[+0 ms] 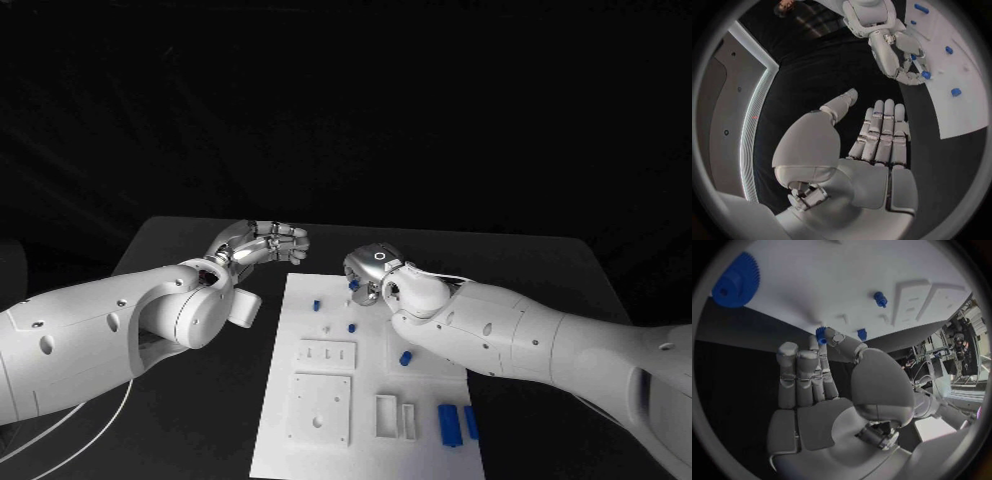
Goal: Assemble the parts on the task board
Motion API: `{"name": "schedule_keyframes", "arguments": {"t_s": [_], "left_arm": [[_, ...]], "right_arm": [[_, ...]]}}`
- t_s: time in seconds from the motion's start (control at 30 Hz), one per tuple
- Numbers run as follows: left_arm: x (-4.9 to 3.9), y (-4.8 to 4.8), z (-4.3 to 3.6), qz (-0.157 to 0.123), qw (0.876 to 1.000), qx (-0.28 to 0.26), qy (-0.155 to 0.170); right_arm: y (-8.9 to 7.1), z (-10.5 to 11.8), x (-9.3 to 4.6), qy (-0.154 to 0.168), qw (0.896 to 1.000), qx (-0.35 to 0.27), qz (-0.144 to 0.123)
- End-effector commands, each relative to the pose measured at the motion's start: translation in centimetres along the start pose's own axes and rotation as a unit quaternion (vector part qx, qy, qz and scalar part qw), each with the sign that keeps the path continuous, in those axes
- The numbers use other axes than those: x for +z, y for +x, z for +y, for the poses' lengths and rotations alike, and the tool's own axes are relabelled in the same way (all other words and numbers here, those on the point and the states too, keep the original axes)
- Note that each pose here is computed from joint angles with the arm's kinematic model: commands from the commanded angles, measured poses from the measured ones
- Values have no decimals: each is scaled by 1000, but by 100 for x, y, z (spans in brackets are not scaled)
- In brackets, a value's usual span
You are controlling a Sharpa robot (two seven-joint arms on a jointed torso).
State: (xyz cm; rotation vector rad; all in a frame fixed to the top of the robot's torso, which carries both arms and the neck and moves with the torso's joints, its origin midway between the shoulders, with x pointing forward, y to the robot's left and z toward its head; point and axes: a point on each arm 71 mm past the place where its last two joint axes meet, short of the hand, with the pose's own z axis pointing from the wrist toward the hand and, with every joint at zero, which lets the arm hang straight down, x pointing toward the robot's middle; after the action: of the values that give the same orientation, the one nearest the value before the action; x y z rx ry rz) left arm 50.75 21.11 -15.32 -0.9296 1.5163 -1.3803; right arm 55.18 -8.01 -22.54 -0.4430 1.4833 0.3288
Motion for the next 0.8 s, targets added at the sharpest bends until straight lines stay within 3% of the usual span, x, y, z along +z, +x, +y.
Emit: {"name": "schedule_keyframes", "arguments": {"t_s": [0.03, 0.8], "left_arm": [[4, 17, -14, 7, 1000, -3, 5], [8, 21, -14, 6, 1000, -3, 4]], "right_arm": [[31, -6, 4, 4, 1000, -13, 19], [37, 6, 45, 8, 1000, 15, 7]]}}
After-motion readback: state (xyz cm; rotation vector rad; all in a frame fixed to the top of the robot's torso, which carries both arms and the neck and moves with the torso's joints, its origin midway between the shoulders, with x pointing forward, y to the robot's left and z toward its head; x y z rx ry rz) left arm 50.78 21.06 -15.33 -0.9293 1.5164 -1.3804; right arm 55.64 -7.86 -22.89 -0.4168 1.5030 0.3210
